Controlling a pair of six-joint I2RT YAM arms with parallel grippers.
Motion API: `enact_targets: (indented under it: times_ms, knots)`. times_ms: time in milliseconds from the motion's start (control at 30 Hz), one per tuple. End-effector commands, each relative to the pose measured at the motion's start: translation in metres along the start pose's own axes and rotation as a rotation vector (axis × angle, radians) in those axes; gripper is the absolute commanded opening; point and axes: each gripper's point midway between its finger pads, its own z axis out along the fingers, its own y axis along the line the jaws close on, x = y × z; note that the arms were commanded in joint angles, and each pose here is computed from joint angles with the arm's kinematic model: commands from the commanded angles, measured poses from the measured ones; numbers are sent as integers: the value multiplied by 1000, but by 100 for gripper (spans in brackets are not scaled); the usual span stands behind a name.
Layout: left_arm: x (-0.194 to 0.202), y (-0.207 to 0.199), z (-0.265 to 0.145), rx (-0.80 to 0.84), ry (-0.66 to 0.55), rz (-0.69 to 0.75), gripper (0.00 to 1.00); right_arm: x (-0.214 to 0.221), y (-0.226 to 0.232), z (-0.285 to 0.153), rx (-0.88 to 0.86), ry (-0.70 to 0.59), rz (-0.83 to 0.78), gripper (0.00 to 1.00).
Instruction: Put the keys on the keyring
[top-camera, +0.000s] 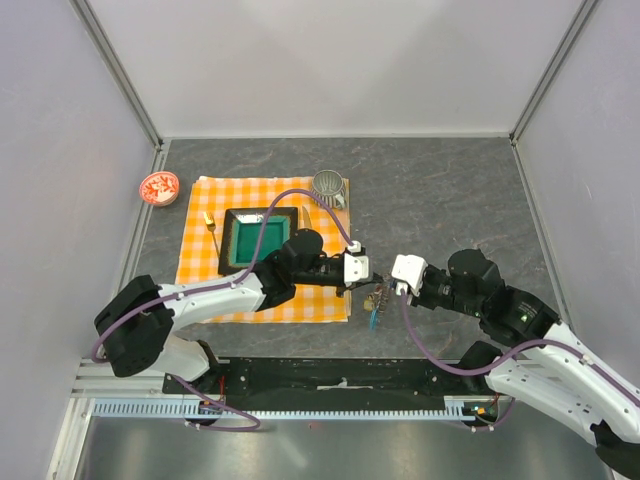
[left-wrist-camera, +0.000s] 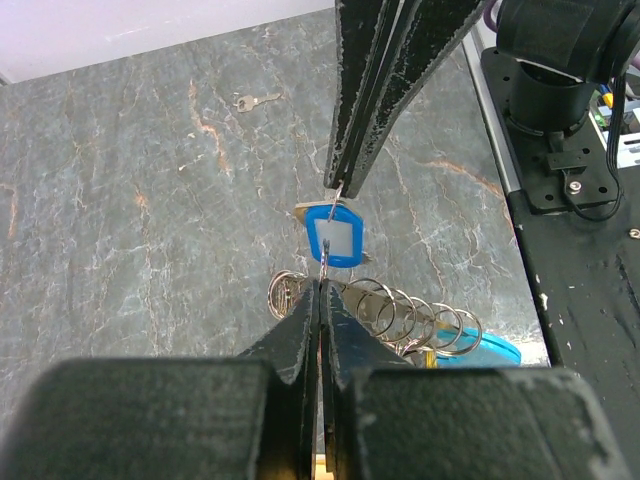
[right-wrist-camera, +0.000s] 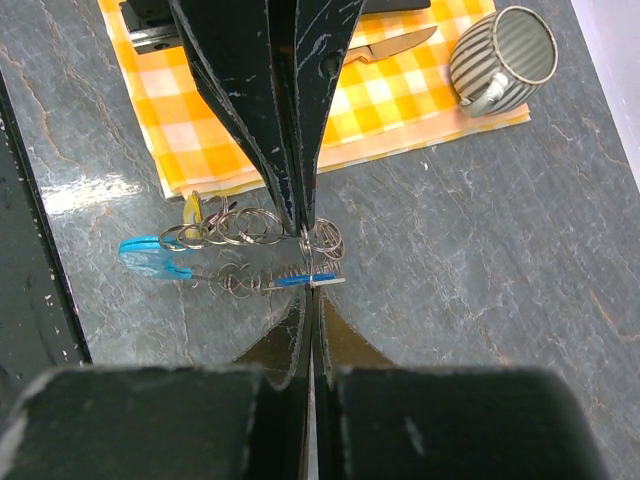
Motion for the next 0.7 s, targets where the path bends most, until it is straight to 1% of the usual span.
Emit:
enact_targets:
  times_ms: [0,667]
  knots:
    - [-30,15,3,-38,-72,58,2,-2,-5,2,34,-16,-8,0]
    - [-35,13,2,-23,-90,57,2,6,-3,7,28,20,-8,0]
